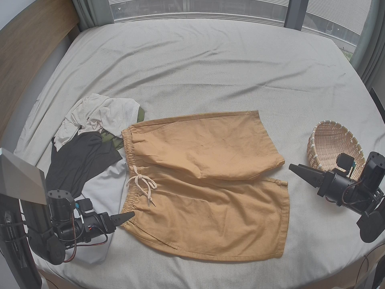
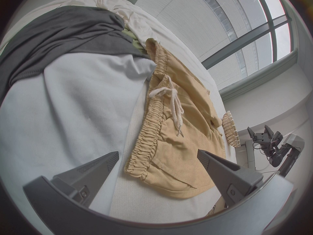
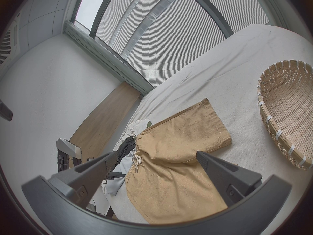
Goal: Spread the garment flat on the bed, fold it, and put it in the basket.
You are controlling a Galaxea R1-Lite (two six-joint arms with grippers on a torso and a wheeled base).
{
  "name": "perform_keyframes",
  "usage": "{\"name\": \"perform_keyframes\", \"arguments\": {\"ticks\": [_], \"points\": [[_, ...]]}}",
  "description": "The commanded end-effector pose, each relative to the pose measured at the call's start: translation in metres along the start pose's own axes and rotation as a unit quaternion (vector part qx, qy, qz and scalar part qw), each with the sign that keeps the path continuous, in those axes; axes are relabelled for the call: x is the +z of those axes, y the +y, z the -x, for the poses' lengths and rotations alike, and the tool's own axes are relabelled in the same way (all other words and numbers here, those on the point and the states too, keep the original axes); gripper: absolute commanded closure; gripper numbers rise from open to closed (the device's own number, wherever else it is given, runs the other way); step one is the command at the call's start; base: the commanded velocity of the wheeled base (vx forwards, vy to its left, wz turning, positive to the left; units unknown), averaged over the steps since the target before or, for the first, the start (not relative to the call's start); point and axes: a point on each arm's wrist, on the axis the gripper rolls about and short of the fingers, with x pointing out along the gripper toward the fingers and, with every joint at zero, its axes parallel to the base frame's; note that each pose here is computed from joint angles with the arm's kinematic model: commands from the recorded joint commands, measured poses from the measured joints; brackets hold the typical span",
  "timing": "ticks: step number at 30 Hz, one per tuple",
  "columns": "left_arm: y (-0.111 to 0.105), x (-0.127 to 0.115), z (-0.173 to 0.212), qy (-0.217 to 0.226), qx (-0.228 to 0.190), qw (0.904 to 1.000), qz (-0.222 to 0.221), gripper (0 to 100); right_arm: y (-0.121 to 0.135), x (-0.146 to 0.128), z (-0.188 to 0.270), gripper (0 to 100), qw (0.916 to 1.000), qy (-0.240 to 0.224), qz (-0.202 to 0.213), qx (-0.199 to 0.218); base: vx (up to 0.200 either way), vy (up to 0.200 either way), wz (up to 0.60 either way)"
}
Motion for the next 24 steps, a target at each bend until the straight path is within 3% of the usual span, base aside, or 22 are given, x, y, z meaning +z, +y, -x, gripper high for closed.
{"name": "perform_keyframes", "arguments": {"ticks": [1,10,21,22,24], "points": [[0.003,-0.006,-0.003,0.015,0.005,0.9999,0.007,0,-0.001,-0.001,-0.001,0,1.0000,0.002,-0.001,-0.001,0.000,0.000,0.00],[0.006,-0.012,-0.012,0.029,0.005,0.9995,0.009,0,-0.003,-0.003,-0.002,0,1.0000,0.007,-0.005,-0.004,0.000,0.000,0.00],[0.010,-0.007,-0.020,0.016,0.007,0.9998,0.008,0,-0.003,-0.003,-0.002,0,1.0000,0.006,-0.004,-0.004,0.000,0.000,0.00],[0.010,-0.007,-0.020,0.015,0.007,0.9998,0.008,100,-0.004,-0.002,-0.002,0,1.0000,0.005,-0.004,-0.005,0.000,0.000,0.00],[0.010,-0.006,-0.019,0.013,0.007,0.9999,0.008,100,-0.004,-0.003,-0.002,0,1.0000,0.006,-0.004,-0.005,0.000,0.000,0.00]]}}
